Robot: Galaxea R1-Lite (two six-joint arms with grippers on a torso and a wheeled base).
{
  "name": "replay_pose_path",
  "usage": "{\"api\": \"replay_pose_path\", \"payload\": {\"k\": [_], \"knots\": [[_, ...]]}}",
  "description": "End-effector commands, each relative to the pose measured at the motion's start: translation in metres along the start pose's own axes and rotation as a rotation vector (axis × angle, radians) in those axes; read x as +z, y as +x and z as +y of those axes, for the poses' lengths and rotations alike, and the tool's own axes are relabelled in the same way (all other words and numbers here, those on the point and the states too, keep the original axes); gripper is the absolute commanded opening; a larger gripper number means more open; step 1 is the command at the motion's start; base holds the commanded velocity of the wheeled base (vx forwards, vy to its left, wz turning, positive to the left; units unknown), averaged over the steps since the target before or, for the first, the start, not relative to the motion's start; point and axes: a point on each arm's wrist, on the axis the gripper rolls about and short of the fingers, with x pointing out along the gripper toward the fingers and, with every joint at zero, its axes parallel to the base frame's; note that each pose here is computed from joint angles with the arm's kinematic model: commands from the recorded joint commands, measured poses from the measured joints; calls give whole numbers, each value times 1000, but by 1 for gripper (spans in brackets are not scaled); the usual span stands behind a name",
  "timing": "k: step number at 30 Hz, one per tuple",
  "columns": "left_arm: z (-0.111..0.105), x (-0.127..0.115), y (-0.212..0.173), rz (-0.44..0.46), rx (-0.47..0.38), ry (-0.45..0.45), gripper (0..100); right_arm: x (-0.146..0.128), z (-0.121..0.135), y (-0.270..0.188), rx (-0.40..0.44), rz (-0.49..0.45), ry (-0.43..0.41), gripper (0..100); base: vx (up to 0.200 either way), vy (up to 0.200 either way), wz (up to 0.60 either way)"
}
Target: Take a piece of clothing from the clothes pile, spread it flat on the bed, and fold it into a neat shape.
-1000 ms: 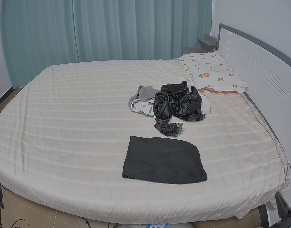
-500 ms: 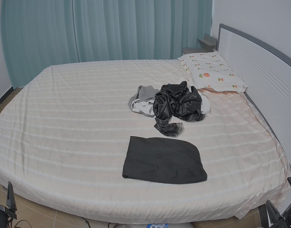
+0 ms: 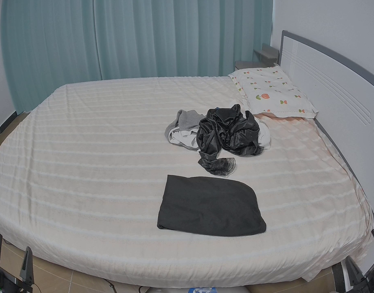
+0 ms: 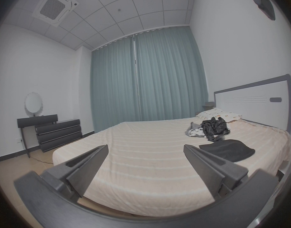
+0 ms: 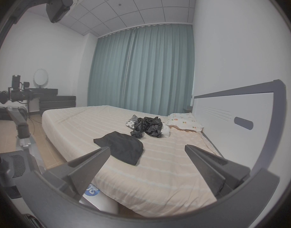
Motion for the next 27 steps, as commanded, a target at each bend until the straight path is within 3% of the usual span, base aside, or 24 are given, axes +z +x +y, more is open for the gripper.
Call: {"api": "replay_pose_path", "payload": {"k": [1, 3, 11, 12, 27], "knots": [[-2, -9, 0, 53, -74, -38, 100, -2, 0, -1, -30, -6, 74, 100, 0, 0, 0], [-2, -13, 0, 83, -79, -32, 100, -2, 0, -1, -33, -8, 109, 100, 0, 0, 0], [-2, -12, 0, 68, -68, -25, 100, -3, -2, -1, -129, -12, 93, 100, 0, 0, 0], [-2, -12, 0, 68, -68, -25, 100, -7, -2, -1, -142, 27, 91, 100, 0, 0, 0], [-2, -12, 0, 69, -68, -25, 100, -8, -2, -1, -159, 27, 126, 100, 0, 0, 0]]}}
